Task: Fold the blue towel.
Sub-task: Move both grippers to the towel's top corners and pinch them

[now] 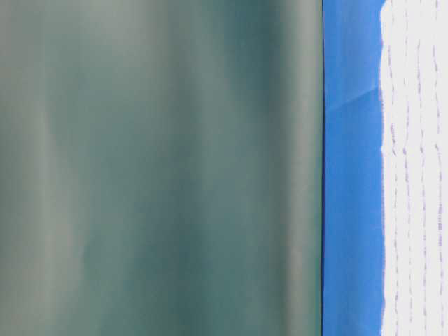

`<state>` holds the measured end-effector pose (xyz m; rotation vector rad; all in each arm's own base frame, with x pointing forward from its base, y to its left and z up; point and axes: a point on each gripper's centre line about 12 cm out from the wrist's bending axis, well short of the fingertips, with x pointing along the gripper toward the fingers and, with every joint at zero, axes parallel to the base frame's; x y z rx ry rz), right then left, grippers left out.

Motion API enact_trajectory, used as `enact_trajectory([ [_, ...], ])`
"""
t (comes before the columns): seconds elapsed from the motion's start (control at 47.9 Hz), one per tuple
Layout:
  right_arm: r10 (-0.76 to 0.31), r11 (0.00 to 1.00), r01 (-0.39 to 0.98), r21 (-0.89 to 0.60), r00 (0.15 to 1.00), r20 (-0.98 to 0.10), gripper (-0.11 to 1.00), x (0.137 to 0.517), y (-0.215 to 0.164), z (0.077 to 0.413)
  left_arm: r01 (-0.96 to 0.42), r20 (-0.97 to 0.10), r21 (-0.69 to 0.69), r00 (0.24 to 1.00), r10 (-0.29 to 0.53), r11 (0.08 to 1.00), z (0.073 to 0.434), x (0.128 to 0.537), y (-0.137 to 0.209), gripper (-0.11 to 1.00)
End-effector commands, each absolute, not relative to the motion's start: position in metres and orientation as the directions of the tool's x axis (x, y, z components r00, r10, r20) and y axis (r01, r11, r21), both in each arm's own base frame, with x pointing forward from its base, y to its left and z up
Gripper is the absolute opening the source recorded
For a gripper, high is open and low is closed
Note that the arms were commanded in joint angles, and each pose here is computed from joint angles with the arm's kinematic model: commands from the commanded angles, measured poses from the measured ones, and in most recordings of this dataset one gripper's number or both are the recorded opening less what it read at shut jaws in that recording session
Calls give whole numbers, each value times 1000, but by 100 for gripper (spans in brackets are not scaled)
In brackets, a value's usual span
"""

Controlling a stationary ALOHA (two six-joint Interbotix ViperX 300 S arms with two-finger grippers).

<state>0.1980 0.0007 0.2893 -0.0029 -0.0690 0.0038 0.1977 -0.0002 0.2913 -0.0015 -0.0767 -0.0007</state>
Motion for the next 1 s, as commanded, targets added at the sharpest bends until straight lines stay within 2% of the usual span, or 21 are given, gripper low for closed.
enact_trajectory([
  [0.0,-22,1000,22,3,995,98,0,201,-4,301,-33,80,-22,996,35,999,298,205,6,0],
  [0.167,-118,993,118,15,993,3,0,206,-24,289,-100,47,-22,994,101,995,292,208,20,0],
  [0.48,-322,935,341,98,932,-164,1,211,-72,253,-229,-153,-25,963,223,973,254,223,51,1],
  [0.543,-346,921,373,108,915,-206,5,213,-79,243,-264,-194,-25,947,255,964,244,225,60,2],
  [0.647,-384,894,430,124,880,-281,21,218,-93,224,-318,-254,-27,919,301,948,227,227,73,20],
  [0.856,-428,850,513,123,807,-406,75,227,-116,187,-408,-383,-31,848,366,913,186,233,99,80],
  [0.898,-431,845,521,120,797,-423,77,228,-119,180,-415,-405,-32,837,368,909,178,235,101,85],
  [0.981,-433,839,531,119,784,-444,73,232,-123,167,-430,-442,-30,816,374,902,161,238,107,81],
])
